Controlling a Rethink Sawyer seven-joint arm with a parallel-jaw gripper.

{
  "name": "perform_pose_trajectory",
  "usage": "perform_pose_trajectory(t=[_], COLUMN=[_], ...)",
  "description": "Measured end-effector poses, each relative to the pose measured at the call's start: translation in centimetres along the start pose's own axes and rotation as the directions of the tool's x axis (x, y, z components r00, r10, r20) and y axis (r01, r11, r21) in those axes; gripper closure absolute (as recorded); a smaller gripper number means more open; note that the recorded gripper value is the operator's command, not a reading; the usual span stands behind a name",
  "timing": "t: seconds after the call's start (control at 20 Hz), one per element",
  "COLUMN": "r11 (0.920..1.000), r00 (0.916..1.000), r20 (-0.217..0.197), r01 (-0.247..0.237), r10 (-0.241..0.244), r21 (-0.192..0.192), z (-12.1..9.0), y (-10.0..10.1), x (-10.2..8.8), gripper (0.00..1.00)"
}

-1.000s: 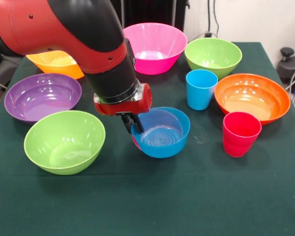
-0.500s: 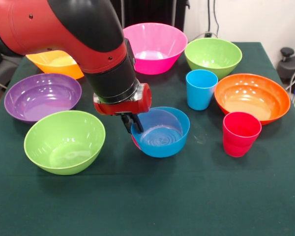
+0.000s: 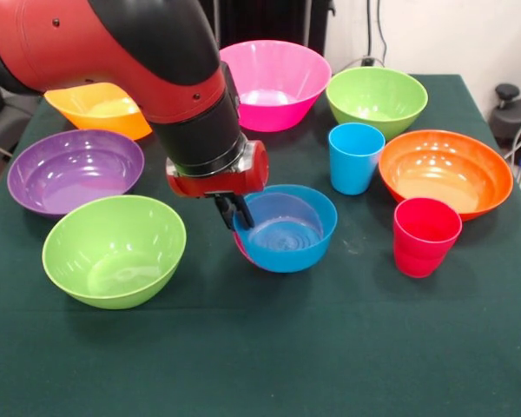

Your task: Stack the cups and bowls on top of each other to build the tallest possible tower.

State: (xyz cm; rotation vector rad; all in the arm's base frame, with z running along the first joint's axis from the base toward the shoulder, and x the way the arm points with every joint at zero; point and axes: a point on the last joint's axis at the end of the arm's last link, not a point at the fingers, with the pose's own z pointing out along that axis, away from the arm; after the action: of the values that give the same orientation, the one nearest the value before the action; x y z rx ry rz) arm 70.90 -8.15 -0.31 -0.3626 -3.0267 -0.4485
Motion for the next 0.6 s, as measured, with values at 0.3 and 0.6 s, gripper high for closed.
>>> perform_pose_trajectory(t=[0.3,0.6], r11=[0.9992,0.9979], r00=[0.9995,0.9988], r20=[-0.014,-0.019], r01=[0.03,0.046], r10=[-0.029,-0.045], r21=[0.027,0.046], z=[0.0,0.4], y=[-0.4,-1.0], x=[1.3,1.9], gripper=[1.0,1.0])
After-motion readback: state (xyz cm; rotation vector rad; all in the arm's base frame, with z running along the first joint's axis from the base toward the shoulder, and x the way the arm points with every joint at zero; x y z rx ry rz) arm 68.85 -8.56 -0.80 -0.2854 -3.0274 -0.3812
